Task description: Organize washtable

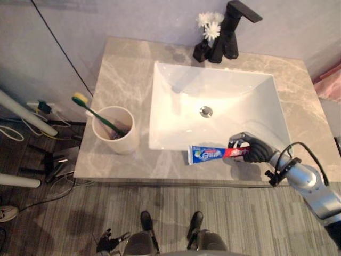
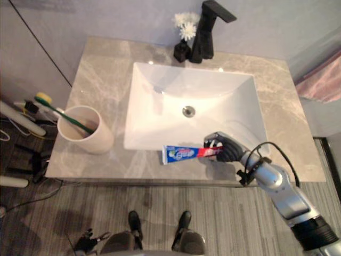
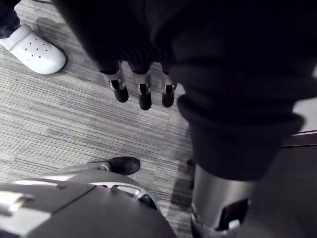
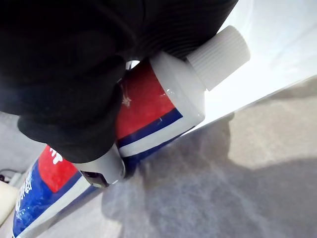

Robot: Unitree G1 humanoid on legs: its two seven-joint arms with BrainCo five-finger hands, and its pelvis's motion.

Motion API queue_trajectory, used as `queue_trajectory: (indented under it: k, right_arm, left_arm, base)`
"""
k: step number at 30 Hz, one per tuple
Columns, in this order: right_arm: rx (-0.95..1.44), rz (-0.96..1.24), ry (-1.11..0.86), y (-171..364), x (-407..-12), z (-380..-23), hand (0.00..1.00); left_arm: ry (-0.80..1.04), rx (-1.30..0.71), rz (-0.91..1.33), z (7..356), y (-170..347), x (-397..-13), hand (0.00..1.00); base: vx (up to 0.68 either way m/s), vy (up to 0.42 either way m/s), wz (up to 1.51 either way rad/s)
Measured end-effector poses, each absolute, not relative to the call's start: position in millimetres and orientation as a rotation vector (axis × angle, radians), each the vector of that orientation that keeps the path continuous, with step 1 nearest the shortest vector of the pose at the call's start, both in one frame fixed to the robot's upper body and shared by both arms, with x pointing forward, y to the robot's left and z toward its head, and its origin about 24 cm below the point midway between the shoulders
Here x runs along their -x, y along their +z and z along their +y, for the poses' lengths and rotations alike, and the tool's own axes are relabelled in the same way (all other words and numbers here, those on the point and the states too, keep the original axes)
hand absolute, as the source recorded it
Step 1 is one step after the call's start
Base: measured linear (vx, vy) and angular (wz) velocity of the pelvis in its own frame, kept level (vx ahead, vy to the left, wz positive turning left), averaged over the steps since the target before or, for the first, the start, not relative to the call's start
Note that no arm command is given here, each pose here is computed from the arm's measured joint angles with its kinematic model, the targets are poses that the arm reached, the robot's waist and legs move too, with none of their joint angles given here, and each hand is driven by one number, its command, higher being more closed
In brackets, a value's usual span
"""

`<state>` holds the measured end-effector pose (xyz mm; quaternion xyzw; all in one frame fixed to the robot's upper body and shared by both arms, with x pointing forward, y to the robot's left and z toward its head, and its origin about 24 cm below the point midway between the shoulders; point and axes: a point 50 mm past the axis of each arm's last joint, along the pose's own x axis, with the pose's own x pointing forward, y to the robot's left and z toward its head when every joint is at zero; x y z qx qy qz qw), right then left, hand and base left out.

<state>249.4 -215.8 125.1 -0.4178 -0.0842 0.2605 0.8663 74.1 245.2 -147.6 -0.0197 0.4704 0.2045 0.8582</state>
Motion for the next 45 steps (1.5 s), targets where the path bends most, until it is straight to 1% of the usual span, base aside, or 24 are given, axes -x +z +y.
queue_trajectory:
  k: [5, 8, 12, 14, 17, 21, 23, 26, 27, 28, 29, 31, 32, 33, 34, 37, 38, 42, 45]
  right_arm:
    - [0.875, -0.183, 0.527, 128.1, -251.6, -216.5, 1.00]
    - [0.865, -0.220, 0.495, 136.3, -253.0, -217.5, 1.00]
    - [0.878, -0.349, 0.406, 168.7, -253.9, -221.3, 1.00]
    - [0.884, -0.415, 0.369, 183.7, -254.5, -221.1, 1.00]
    - [0.890, -0.454, 0.345, 194.2, -256.6, -222.0, 1.00]
    - [0.889, -0.477, 0.327, 200.2, -257.7, -222.7, 1.00]
    - [0.858, -0.509, 0.296, 207.0, -258.4, -224.3, 1.00]
    - [0.765, -0.585, 0.270, 218.4, -262.1, -218.2, 1.00]
    - [0.726, -0.604, 0.272, 220.6, -263.1, -215.4, 1.00]
    - [0.683, -0.623, 0.277, 222.1, -264.4, -211.7, 1.00]
    - [0.659, -0.633, 0.281, 222.8, -265.1, -209.5, 1.00]
    - [0.587, -0.655, 0.315, 222.7, -268.2, -198.0, 1.00]
    - [0.572, -0.659, 0.327, 222.3, -269.0, -194.3, 1.00]
    - [0.552, -0.663, 0.350, 221.2, -270.2, -187.9, 1.00]
    - [0.528, -0.666, 0.372, 220.0, -271.1, -182.2, 1.00]
    - [0.475, -0.666, 0.402, 217.5, -271.9, -174.8, 1.00]
    - [0.458, -0.662, 0.410, 216.7, -272.2, -173.7, 1.00]
    - [0.397, -0.659, 0.418, 215.5, -273.7, -172.2, 1.00]
    - [0.310, -0.622, 0.437, 205.4, -281.5, -163.5, 1.00]
  left_arm:
    - [0.487, 0.086, 0.932, 250.4, -142.1, -81.4, 0.00]
    - [0.535, 0.100, 0.801, 258.9, -126.7, -100.8, 0.00]
    - [0.602, 0.145, 0.618, 273.7, -102.9, -121.2, 0.00]
    - [0.624, 0.161, 0.573, 278.2, -96.1, -125.2, 0.00]
    - [0.682, 0.198, 0.542, 282.0, -92.2, -119.3, 0.00]
    - [0.740, 0.199, 0.511, 289.3, -86.0, -108.5, 0.00]
    - [0.777, 0.197, 0.447, 294.4, -74.5, -110.9, 0.00]
    - [0.832, 0.143, 0.218, 317.6, -26.5, -120.2, 0.00]
    - [0.842, 0.090, 0.095, 330.0, 1.1, -128.6, 0.00]
    - [0.828, 0.018, -0.020, 344.2, 31.2, -138.0, 0.00]
    - [0.815, -0.026, -0.075, 351.5, 47.2, -142.8, 0.00]
    - [0.757, -0.202, -0.290, 373.9, 113.2, -162.2, 0.00]
    - [0.738, -0.240, -0.335, 376.8, 128.6, -167.3, 0.00]
    - [0.698, -0.299, -0.420, 377.8, 154.6, -177.4, 0.00]
    - [0.651, -0.340, -0.493, 373.7, 176.0, -185.9, 0.00]
    - [0.541, -0.395, -0.612, 356.1, 204.6, -193.8, 0.00]
    - [0.464, -0.418, -0.644, 345.1, 211.8, -199.0, 0.00]
    - [0.330, -0.443, -0.628, 327.8, 210.2, -211.5, 0.00]
    - [0.167, -0.384, -0.632, 295.7, 204.0, -228.4, 0.00]
  base:
    - [-0.02, -0.024, 0.06]
    - [-0.03, -0.025, 0.06]
    - [-0.04, -0.021, 0.09]
    - [-0.06, -0.014, 0.05]
    - [-0.03, -0.009, 0.09]
    - [0.02, 0.001, 0.11]
    - [-0.01, -0.008, 0.02]
    - [-0.02, -0.013, 0.00]
    - [-0.02, -0.019, 0.08]
    - [-0.01, -0.019, 0.09]
    - [-0.01, -0.018, 0.08]
    - [0.00, 0.000, 0.00]
    - [-0.03, -0.014, -0.03]
    - [-0.03, -0.011, -0.06]
    - [-0.02, -0.008, -0.08]
    - [-0.02, -0.007, -0.03]
    - [0.00, 0.000, 0.00]
    - [-0.01, -0.023, -0.04]
    - [-0.03, -0.024, -0.02]
